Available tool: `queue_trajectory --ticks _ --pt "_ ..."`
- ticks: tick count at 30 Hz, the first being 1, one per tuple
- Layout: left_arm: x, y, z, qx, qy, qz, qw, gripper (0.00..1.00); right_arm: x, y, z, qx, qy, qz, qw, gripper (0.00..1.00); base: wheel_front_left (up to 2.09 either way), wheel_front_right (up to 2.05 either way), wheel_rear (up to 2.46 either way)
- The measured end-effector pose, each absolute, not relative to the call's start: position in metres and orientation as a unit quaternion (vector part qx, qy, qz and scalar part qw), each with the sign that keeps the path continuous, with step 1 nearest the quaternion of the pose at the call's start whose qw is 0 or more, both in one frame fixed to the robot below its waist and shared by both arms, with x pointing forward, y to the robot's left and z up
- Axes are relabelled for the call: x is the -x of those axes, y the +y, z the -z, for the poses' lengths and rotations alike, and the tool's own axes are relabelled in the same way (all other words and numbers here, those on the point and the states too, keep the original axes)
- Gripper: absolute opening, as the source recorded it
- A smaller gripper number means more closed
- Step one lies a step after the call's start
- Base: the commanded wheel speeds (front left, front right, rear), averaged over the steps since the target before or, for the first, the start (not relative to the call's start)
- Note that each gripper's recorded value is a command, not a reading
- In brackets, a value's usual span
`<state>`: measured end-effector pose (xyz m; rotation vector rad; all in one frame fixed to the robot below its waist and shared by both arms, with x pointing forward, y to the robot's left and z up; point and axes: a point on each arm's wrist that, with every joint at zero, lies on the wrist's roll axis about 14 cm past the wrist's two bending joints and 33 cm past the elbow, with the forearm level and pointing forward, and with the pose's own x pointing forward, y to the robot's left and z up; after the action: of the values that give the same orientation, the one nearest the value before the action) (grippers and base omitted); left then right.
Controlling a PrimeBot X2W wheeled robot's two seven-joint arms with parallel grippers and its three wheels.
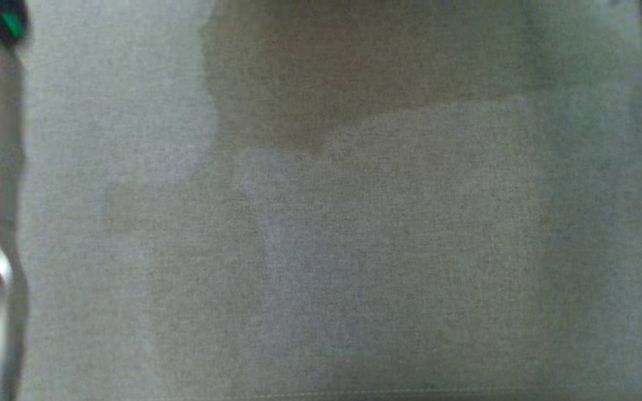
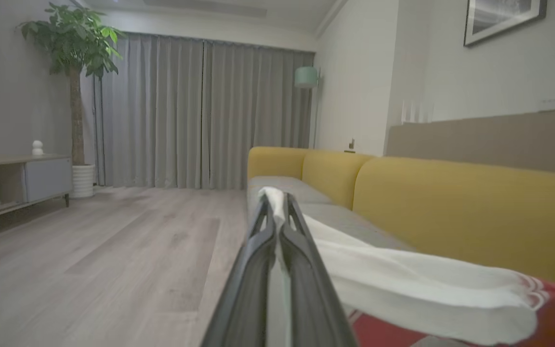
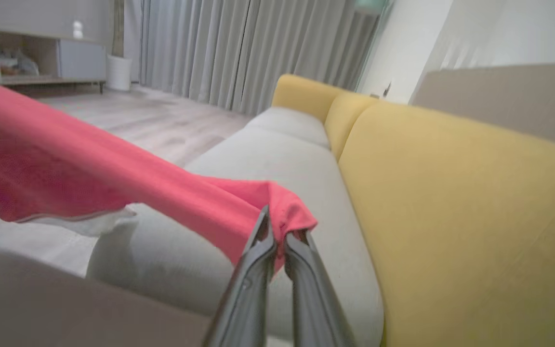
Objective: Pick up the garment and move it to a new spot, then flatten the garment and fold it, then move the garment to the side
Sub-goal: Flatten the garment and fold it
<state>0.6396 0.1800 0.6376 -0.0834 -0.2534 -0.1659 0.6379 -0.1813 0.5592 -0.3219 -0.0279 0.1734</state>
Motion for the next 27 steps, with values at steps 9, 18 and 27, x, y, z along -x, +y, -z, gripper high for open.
queue_trajectory --ticks 9,18,27 --pt "-0.545 0.19 -0.505 0.001 0.032 0.091 0.995 0.0 -0.568 -0.182 -0.473 0.168 0.129 -0.113 0.971 0.0 0.0 0.0 0.0" --pt "-0.451 0.19 -0.457 -0.063 0.106 0.143 0.982 0.0 -0.5 -0.185 -0.439 0.198 0.227 -0.14 0.943 0.0 0.0 0.0 0.0" --pt "-0.389 0.195 -0.45 -0.107 0.15 0.176 0.967 0.0 -0.442 -0.181 -0.428 0.176 0.303 -0.178 0.919 0.0 0.0 0.0 0.0"
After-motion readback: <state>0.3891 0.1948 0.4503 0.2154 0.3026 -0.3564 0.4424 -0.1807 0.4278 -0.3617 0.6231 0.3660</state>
